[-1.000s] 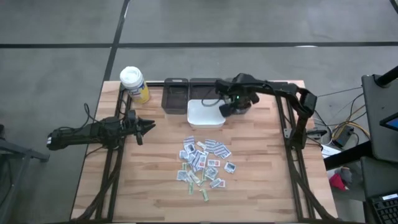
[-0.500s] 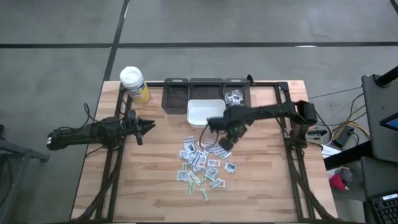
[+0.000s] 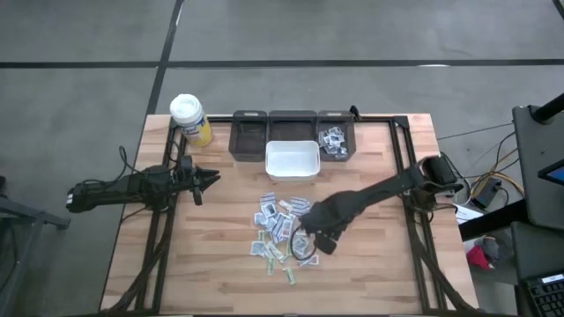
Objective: Pick & Place First Aid Supplies
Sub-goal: Put the blue alcohol pad into the right black bin
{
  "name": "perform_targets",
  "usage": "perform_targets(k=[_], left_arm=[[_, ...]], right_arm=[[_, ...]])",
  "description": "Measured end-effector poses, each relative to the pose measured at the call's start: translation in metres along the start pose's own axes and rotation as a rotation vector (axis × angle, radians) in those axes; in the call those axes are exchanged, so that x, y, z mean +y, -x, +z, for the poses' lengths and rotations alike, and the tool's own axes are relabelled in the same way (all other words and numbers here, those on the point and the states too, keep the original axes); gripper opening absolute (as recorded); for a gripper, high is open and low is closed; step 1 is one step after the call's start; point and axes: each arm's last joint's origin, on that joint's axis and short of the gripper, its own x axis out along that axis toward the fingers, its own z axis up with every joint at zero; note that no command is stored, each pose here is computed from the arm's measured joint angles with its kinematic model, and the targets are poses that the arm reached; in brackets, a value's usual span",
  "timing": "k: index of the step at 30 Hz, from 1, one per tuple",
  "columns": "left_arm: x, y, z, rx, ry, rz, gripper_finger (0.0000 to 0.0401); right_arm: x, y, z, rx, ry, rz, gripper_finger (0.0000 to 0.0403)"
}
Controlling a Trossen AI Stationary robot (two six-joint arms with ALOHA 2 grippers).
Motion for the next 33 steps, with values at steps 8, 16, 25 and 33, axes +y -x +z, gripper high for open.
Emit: perform_targets(k=[8,16,25,33], left_arm=[[0.000,0.000,0.000,0.000,0.000,0.000,0.0094],[0.000,0.000,0.000,0.000,0.000,0.000,0.0094],[0.000,0.000,0.000,0.000,0.000,0.000,0.0094],[0.000,0.000,0.000,0.000,0.000,0.000,0.0094]], right_arm=[[0.005,-0.022,-0.007,-0.015,0.030,0.049,0.0117],[0.001,-0.037,-0.007,-0.011,0.045,0.073,0.0152],[-0.004,-0.043,-0.003,-0.067,0.051,0.049,0.0166],[-0.011,-0.061,0.000,-0.095,0.039,0.084,0.0166]])
